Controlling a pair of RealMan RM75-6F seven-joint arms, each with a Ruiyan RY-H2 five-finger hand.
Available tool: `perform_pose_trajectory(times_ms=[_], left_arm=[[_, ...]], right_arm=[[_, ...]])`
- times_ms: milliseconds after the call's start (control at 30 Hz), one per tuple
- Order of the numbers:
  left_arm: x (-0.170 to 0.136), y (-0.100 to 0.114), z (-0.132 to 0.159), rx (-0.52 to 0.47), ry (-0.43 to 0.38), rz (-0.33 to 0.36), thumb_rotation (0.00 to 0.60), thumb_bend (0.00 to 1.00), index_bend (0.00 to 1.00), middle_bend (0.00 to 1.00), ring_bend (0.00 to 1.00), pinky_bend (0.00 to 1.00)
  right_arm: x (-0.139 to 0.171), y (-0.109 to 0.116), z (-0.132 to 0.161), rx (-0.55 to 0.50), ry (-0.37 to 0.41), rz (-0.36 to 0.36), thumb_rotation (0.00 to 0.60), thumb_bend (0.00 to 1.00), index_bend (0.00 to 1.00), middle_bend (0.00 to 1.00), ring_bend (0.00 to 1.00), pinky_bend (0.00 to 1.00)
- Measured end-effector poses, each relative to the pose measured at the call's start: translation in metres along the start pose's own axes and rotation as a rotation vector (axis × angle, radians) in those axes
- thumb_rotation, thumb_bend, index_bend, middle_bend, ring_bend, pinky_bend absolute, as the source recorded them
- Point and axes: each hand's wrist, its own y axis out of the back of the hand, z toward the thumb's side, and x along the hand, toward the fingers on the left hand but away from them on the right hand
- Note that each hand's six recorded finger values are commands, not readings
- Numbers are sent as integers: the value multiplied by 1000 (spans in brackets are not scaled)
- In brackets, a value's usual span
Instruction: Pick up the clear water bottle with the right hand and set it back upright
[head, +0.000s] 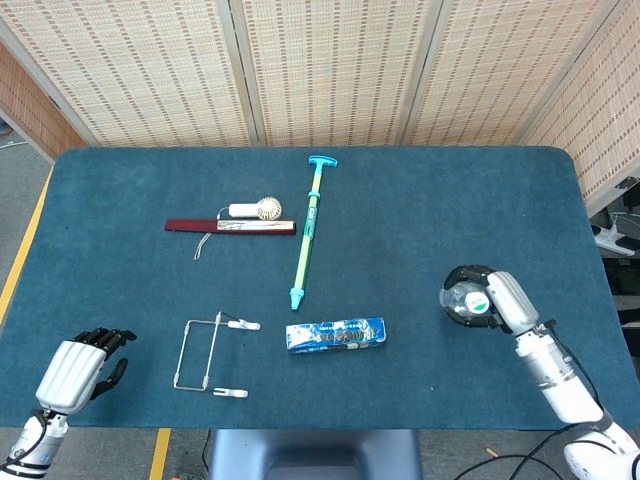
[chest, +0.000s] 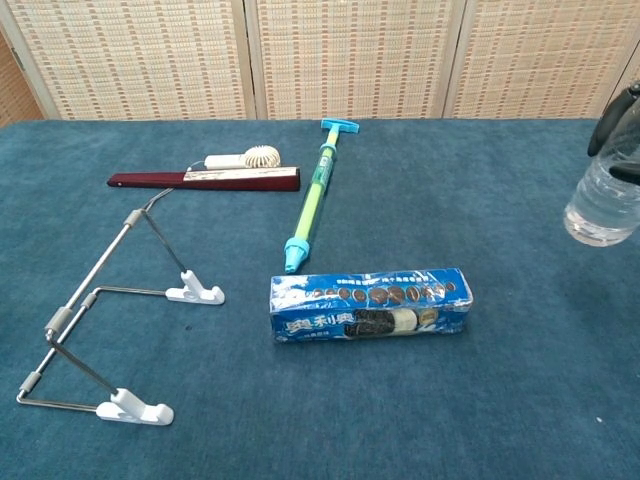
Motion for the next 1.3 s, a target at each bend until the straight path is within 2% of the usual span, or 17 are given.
perform_pose_trajectory(times_ms=[100, 200, 267, 533, 633, 767, 900, 1000, 1133, 1300], left_arm=[[0, 0, 0, -2, 0, -2, 600, 441, 350, 434, 382, 525], [0, 0, 0, -2, -1, 2, 600, 440, 351, 433, 382, 525], [0, 0, 0, -2, 0, 2, 600, 441, 350, 434, 382, 525], [0, -1, 1, -1, 0, -5, 600, 441, 350, 434, 382, 525], [1, -1, 1, 1, 1, -3, 600, 442, 350, 434, 382, 525], [0, 0, 0, -1, 3, 0, 600, 442, 350, 433, 382, 525], [0, 1, 2, 3, -2, 5, 600, 441, 350, 434, 382, 525], [0, 0, 2, 0, -1, 2, 600, 442, 350, 433, 382, 525], [0, -1, 1, 3, 1, -1, 600, 441, 333, 434, 382, 525], [1, -2, 3, 4, -5, -3, 600, 442, 322, 434, 382, 525]], right_arm=[[0, -4, 25, -95, 48, 22, 600, 422, 811, 696, 582, 587], [0, -2, 29, -54, 54, 16, 600, 422, 811, 696, 582, 588], [0, 1, 21, 0, 31, 10, 600, 428, 811, 698, 585, 589], [-6, 10, -36, 209, -148, -73, 600, 445, 811, 702, 590, 590], [-7, 14, -44, 236, -163, -92, 600, 446, 811, 702, 590, 590], [-7, 7, -22, 129, -92, -88, 600, 447, 811, 702, 590, 590], [-3, 0, 13, -64, -8, -45, 600, 446, 811, 702, 590, 590], [2, 4, 28, -168, 23, -17, 600, 446, 811, 702, 590, 590], [3, 7, 24, -213, 6, 8, 600, 446, 811, 702, 590, 590], [-4, 2, -6, -267, -67, 5, 600, 446, 811, 702, 590, 590]])
